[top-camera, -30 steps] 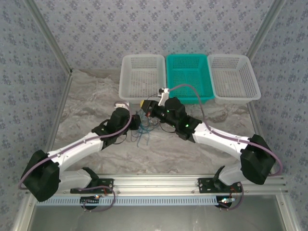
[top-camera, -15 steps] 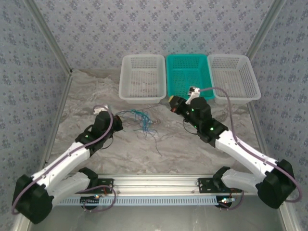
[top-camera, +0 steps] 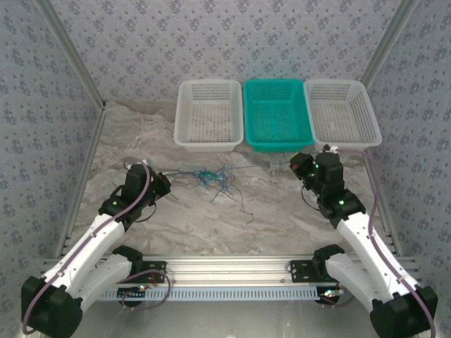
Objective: Untangle the cables
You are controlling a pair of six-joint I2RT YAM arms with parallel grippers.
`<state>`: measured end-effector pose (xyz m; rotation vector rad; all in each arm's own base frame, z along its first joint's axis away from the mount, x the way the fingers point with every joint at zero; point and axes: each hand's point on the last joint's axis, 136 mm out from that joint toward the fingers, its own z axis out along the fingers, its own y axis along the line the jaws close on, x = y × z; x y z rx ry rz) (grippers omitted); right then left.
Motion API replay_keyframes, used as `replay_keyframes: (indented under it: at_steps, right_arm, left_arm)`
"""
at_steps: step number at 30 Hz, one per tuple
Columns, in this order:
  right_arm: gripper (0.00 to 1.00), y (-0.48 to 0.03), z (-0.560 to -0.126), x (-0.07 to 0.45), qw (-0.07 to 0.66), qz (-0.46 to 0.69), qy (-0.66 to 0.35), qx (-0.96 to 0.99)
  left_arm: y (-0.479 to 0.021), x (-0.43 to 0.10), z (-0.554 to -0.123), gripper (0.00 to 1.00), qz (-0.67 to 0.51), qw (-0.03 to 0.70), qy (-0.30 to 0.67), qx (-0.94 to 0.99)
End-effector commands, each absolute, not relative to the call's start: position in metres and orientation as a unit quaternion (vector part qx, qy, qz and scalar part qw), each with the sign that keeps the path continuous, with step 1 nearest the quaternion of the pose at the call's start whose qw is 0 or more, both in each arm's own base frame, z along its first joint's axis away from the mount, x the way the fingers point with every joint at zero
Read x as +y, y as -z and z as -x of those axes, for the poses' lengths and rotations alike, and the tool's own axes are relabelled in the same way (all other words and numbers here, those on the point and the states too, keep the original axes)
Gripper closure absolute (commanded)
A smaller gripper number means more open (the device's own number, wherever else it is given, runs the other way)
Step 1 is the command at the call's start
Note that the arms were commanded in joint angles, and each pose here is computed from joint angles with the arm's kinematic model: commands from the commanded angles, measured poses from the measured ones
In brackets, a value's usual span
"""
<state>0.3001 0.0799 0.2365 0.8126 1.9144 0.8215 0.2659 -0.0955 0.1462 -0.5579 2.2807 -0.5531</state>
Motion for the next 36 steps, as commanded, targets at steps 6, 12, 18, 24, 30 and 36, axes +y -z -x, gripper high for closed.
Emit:
replay_keyframes:
  at_steps: [6, 12, 18, 24, 30, 36]
  right_arm:
    - [1.0, -0.23, -0.272, -0.024, 0.494, -0.481, -0.178, 0.702]
    - [1.0, -0.238, -0.234, -0.072, 0.522, -0.567, -0.123, 0.625]
    - [1.0, -0.267, -0.227, -0.091, 0.567, -0.566, -0.114, 0.588]
    - [1.0, -0.327, -0.27, -0.049, 0.617, -0.397, -0.174, 0.657]
    - [1.0, -0.349, -0.201, -0.124, 0.618, -0.542, -0.03, 0.569]
    - [1.0, -0.336, -0.22, -0.127, 0.583, -0.58, -0.1, 0.56]
  left_arm:
    - [-0.136, 0.014, -0.244, 1.0, 0.372, 0.364, 0.001, 0.854]
    - [-0.131, 0.042, -0.225, 1.0, 0.414, 0.345, -0.052, 0.841]
    - [-0.129, 0.05, -0.222, 1.0, 0.421, 0.336, -0.058, 0.84]
    - [-0.138, 0.042, -0.234, 1.0, 0.39, 0.35, -0.036, 0.851]
    - [-0.161, 0.103, -0.205, 1.0, 0.444, 0.356, -0.175, 0.804]
    - [-0.143, 0.097, -0.224, 1.0, 0.47, 0.324, -0.123, 0.812]
